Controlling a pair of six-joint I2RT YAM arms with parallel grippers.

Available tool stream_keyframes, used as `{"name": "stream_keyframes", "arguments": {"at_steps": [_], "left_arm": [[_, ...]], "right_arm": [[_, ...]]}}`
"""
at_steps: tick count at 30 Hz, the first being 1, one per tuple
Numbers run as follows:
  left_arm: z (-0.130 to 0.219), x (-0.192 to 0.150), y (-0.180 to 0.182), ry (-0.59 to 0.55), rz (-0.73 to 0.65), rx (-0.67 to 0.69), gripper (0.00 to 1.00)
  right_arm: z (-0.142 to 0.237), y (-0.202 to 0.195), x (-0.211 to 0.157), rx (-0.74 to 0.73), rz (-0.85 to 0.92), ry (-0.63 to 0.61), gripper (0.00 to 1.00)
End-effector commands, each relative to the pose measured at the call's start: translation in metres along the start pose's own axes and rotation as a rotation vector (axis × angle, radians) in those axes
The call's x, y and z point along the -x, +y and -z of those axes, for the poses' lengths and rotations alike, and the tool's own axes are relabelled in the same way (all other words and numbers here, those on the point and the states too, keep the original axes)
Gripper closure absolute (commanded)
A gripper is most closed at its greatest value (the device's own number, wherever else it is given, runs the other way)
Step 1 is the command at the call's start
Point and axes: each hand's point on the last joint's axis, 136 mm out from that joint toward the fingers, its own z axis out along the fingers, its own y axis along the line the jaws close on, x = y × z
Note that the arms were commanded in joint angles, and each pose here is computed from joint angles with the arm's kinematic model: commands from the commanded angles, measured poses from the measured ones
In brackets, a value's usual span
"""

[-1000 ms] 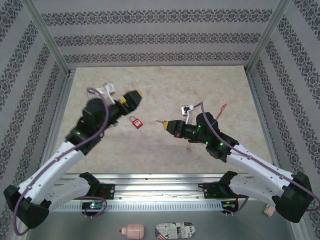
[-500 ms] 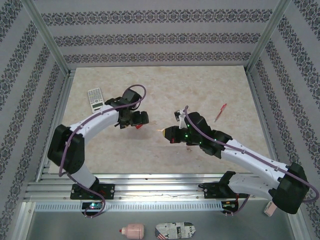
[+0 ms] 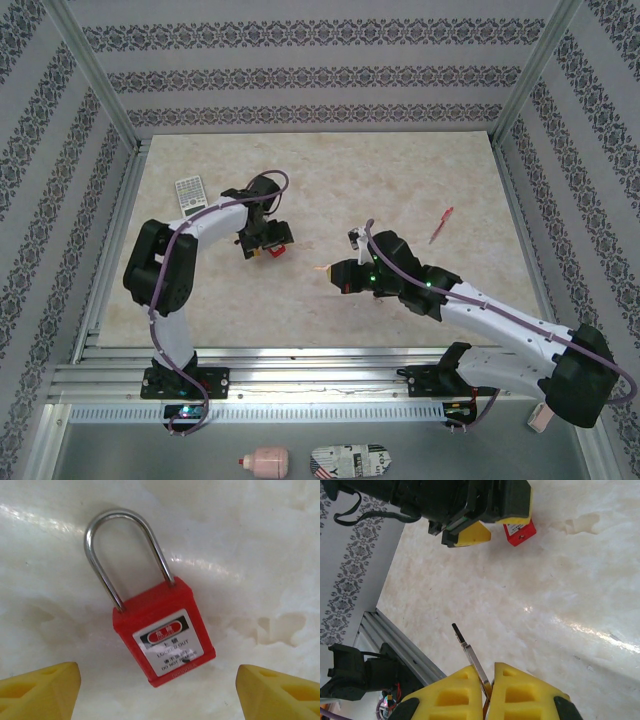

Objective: Unlock with the key

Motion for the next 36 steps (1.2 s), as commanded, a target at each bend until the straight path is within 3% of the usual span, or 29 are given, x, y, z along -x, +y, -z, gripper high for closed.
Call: {"name": "stream_keyframes", "arguments": {"at_steps": [1,9,16,22,26,30,36], "left_arm": [[-0.01,0.005,-0.003,0.005,0.084,-0.022,0.19],[-0.033,0.005,0.001,0.031,0.118,0.002,0.23],[-0.039,0.008,-0.004,0.046,0.113,-0.011,0.4],[-0.042,0.009,-0.014,0.057,0.099,-0.056,0.65],[-0.027,0.014,-0.017,0.016,0.07,-0.067,0.76],[0.005,0.02,-0.035,-0.067,0.076,-0.194,0.85],[0.086,0.028,-0.077,-0.269,0.22,-0.626,0.97]], "right_arm": [[0.001,0.007,-0.002,0.043,0.03,-0.014,1.0],[-0.003,0.008,-0.003,0.051,0.042,-0.001,1.0],[-0.009,0.006,-0.005,0.049,0.033,0.004,1.0],[-0.013,0.009,-0.005,0.062,0.032,0.011,1.0],[-0.014,0.015,-0.004,0.069,0.045,0.015,1.0],[-0.013,0.024,-0.001,0.091,0.061,0.005,1.0],[-0.002,0.049,0.014,0.164,0.11,-0.106,1.0]]}}
